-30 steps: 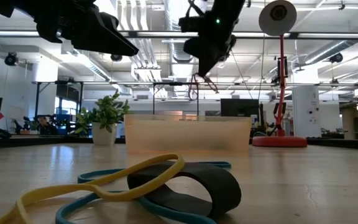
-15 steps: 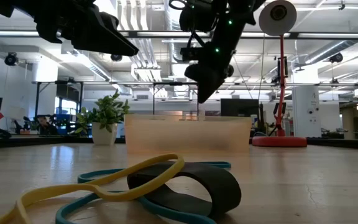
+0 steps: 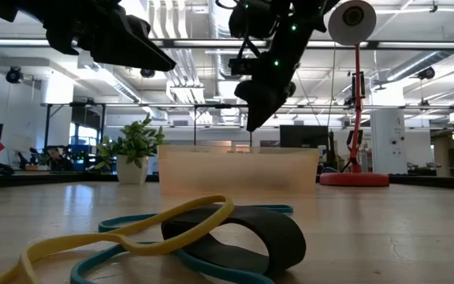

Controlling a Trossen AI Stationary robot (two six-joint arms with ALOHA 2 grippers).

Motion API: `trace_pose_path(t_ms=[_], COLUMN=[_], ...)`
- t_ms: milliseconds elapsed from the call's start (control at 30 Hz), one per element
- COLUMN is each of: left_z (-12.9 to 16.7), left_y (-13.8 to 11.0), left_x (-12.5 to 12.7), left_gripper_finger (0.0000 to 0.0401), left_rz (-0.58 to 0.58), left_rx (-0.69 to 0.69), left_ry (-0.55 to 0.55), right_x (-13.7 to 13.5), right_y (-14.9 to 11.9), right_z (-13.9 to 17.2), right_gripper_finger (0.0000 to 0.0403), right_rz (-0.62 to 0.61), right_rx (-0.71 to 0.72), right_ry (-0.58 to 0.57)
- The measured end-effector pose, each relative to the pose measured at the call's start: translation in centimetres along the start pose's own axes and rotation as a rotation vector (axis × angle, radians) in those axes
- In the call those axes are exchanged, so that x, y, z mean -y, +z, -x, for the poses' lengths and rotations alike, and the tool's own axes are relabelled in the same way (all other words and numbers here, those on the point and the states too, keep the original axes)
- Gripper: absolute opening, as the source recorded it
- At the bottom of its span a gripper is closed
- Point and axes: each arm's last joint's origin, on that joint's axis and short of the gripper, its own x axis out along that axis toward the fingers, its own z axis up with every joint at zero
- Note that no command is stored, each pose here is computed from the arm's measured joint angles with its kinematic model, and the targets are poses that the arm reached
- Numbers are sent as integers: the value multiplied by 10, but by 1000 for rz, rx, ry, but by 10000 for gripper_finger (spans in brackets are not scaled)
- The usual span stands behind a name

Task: Pick and place rubber bands into bin
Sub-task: Put the black rubber band into the orange bin

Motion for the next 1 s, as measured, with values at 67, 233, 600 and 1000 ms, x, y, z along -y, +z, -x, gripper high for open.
trace_pose_path(t_ms=[67,233,600,1000], left_z=[0,-1,-27,-85], left_y=[0,-5,-12,8], left_x=[0,5,26,60], left_gripper_finger=[141,141,141,141], left_rz=[2,-12,-81,-125], left_rx=[-3,-21,30,-178], left_ry=[0,-120,-323,-610], right_x=[-4,-25,-86,-113], right_y=[0,-8,-76,-169], right_z=[7,29,79,126], right_gripper_finger=[172,170,152,143], right_rz=[21,123,312,199], right_rx=[10,19,10,135], right_ry=[16,153,346,528])
